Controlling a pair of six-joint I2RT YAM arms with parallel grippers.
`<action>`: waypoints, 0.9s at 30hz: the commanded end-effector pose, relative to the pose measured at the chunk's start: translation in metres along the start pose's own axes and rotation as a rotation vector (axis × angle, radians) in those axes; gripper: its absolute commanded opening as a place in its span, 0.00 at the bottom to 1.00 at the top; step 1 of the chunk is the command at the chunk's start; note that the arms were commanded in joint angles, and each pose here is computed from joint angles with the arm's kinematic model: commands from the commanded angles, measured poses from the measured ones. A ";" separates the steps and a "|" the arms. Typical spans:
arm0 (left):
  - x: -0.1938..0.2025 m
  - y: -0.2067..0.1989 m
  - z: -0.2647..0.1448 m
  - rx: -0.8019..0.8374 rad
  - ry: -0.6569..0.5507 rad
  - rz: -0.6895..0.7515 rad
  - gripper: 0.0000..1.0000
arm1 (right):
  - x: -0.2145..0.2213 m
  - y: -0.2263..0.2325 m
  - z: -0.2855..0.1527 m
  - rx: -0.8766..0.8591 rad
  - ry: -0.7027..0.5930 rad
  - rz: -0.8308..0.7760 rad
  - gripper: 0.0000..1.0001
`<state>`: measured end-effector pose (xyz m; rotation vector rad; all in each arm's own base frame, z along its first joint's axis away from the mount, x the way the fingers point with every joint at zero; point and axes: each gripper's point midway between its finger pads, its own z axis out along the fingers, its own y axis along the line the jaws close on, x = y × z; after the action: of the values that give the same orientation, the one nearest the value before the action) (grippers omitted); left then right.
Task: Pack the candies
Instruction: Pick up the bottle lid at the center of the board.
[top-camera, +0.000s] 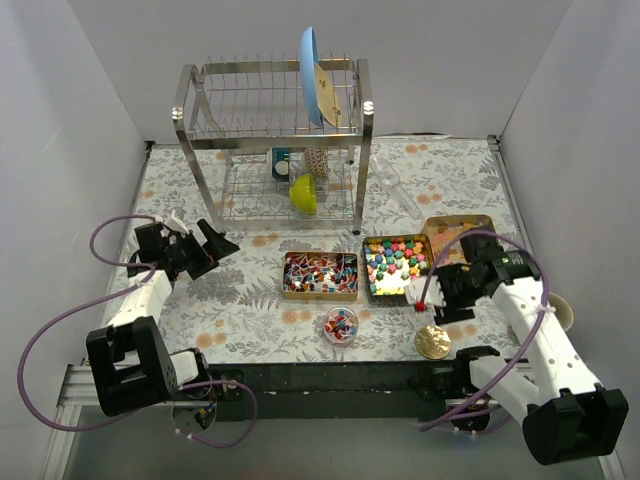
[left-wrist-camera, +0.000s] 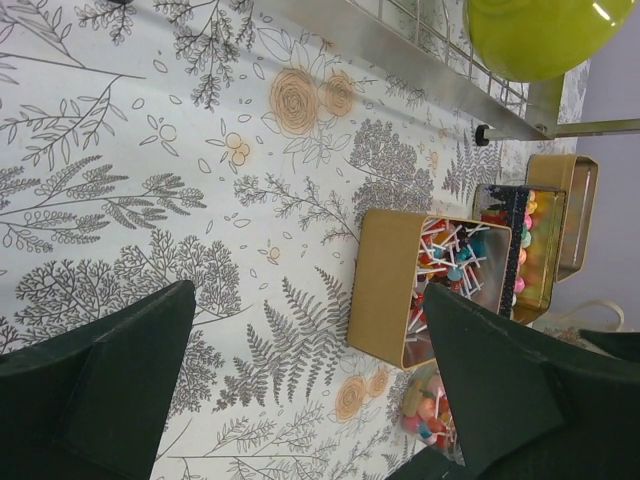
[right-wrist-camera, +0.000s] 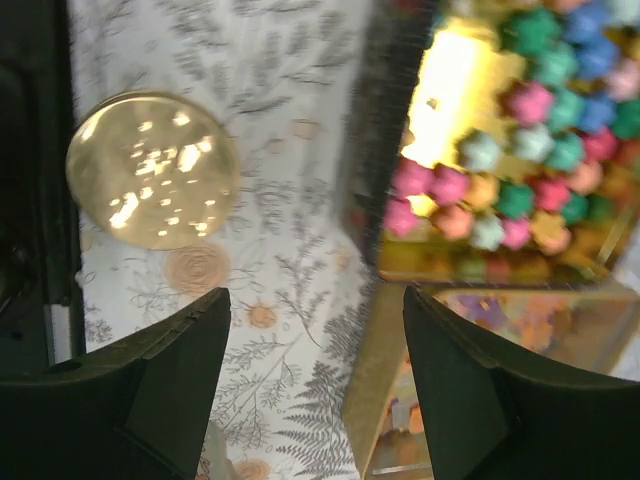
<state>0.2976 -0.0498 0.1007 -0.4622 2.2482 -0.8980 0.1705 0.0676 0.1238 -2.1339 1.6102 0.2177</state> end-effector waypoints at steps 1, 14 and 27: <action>-0.003 -0.003 -0.009 0.018 -0.035 0.016 0.98 | 0.011 0.043 0.018 -0.125 0.015 -0.394 0.77; -0.017 0.011 -0.023 -0.016 -0.111 -0.025 0.98 | 0.026 0.076 0.056 -0.303 -0.045 -0.595 0.88; -0.029 0.023 -0.032 -0.035 -0.155 -0.097 0.98 | 0.029 0.108 0.075 -0.438 -0.110 -0.737 0.89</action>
<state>0.2953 -0.0020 0.1095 -0.6384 2.1377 -0.8151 0.1264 0.0586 0.0326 -2.5029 1.2999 0.3247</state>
